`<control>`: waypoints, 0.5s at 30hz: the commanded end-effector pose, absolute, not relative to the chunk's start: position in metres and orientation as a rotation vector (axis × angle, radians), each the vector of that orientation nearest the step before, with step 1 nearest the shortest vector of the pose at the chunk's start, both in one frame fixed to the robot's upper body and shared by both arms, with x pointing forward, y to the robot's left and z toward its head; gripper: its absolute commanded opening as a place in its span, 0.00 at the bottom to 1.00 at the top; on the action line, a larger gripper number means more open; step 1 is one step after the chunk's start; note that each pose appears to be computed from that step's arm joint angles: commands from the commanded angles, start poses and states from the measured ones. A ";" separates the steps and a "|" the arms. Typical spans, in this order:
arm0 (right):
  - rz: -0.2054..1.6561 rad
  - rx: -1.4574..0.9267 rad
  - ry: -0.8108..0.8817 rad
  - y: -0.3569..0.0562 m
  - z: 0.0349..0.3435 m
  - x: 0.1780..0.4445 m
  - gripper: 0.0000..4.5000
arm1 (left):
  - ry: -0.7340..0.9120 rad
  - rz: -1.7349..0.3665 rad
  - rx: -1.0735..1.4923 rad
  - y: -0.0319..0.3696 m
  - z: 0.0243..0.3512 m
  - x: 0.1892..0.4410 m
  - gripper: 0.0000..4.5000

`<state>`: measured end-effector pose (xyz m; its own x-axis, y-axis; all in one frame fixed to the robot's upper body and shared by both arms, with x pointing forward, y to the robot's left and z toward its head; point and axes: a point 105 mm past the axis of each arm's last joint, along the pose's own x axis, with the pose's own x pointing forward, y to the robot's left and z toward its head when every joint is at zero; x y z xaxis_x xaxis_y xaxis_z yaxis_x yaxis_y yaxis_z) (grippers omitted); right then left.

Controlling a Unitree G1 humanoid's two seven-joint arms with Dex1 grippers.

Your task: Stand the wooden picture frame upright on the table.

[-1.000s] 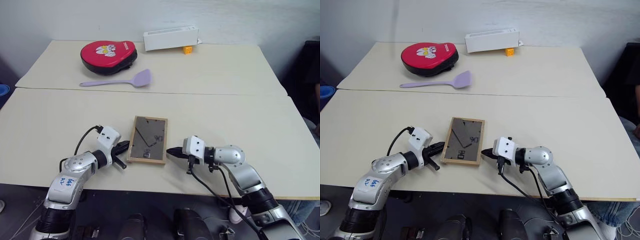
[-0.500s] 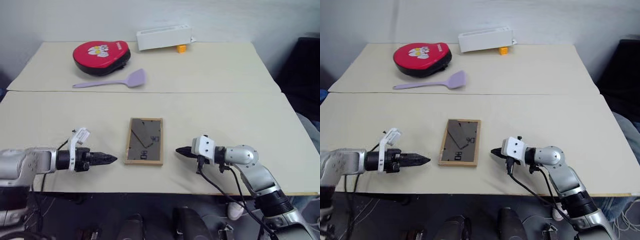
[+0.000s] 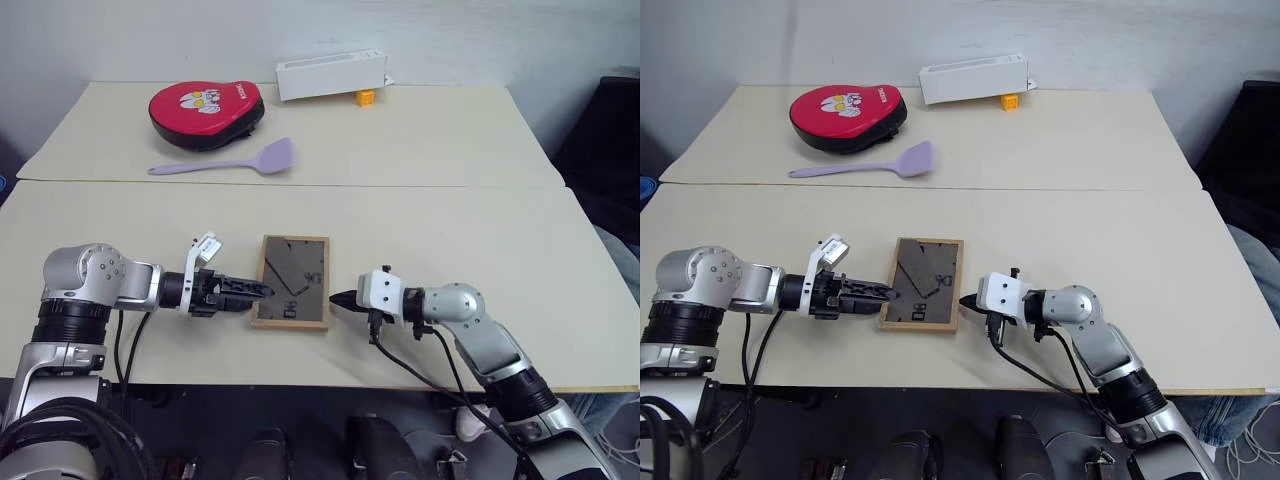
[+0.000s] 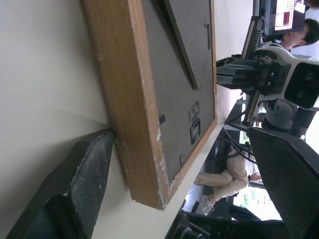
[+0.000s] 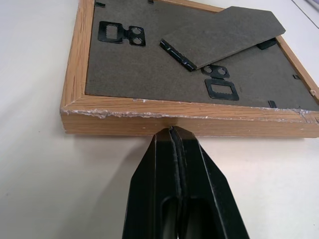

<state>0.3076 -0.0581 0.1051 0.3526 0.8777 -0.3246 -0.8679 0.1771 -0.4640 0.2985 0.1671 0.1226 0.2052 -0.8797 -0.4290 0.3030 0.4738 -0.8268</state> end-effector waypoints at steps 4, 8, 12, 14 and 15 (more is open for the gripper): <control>1.251 -0.640 -0.065 -0.045 0.114 0.306 0.00 | 1.102 -0.968 -0.775 0.145 0.115 0.295 0.99; 1.252 -0.638 -0.062 -0.044 0.112 0.305 0.00 | 1.090 -0.944 -0.802 0.141 0.111 0.299 0.91; 1.239 -0.646 -0.050 -0.051 0.111 0.306 0.00 | 1.084 -0.930 -0.805 0.144 0.111 0.297 0.65; 1.228 -0.646 -0.042 -0.057 0.110 0.306 0.00 | 1.075 -0.930 -0.809 0.145 0.113 0.296 0.51; 1.221 -0.648 -0.039 -0.061 0.110 0.306 0.00 | 1.071 -0.932 -0.810 0.146 0.114 0.296 0.43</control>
